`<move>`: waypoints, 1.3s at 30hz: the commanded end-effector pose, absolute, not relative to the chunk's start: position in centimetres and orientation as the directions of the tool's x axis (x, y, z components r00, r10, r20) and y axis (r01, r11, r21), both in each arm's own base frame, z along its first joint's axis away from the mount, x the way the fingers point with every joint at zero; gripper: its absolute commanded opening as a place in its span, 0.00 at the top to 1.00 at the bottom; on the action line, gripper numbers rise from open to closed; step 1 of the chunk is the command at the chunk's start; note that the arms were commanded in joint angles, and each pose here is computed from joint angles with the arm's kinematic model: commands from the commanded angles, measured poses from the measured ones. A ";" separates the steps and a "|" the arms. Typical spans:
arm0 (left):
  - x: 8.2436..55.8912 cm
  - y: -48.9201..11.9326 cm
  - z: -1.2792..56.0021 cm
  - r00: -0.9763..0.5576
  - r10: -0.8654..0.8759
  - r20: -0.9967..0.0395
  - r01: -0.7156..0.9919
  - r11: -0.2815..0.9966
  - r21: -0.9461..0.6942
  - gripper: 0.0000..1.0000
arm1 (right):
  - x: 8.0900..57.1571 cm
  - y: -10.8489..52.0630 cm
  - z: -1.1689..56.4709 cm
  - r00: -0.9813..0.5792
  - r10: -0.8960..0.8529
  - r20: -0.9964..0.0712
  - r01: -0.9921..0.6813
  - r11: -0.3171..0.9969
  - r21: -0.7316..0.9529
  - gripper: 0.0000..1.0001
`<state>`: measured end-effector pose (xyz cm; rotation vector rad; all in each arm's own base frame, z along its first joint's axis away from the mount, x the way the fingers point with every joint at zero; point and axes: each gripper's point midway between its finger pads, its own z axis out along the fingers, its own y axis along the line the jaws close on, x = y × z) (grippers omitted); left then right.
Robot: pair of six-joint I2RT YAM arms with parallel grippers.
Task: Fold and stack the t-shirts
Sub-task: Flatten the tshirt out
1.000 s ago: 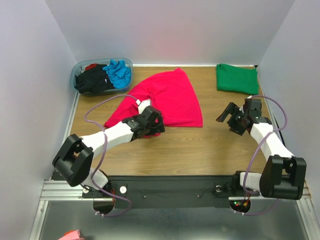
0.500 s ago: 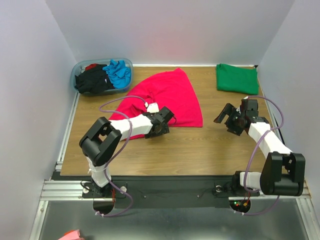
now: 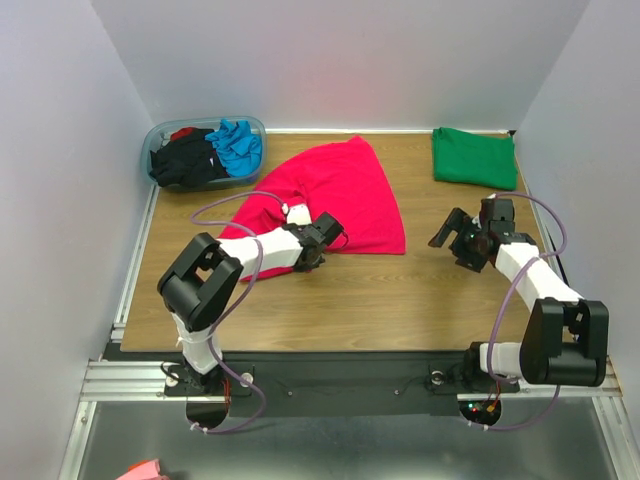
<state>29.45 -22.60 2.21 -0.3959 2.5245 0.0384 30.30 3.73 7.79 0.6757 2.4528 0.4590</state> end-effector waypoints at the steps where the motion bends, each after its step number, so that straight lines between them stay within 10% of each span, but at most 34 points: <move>1: 26.7 -21.4 2.4 -0.822 -0.244 -0.514 -0.241 0.968 -0.075 1.00 | 31.0 4.2 7.6 -0.718 0.531 -0.449 0.345 0.833 0.433 0.01; 19: 21.6 -8.8 12.1 -0.547 -0.539 -0.641 -0.483 0.828 -0.284 1.00 | 35.5 13.1 5.1 -0.795 0.363 -0.486 0.267 0.929 0.258 0.11; 25: 21.4 -8.3 13.8 -0.488 -0.588 -0.645 -0.488 0.796 -0.357 1.00 | 36.7 13.6 3.5 -0.797 0.365 -0.481 0.296 0.930 0.215 0.42; 34: 21.7 -7.6 15.0 -0.449 -0.598 -0.664 -0.505 0.783 -0.363 1.00 | 37.7 13.3 1.2 -0.802 0.365 -0.472 0.333 0.930 0.154 0.55; 39: 22.2 -7.6 17.0 -0.424 -0.601 -0.677 -0.491 0.781 -0.386 1.00 | 38.7 12.9 2.6 -0.776 0.359 -0.519 0.334 0.931 0.146 1.00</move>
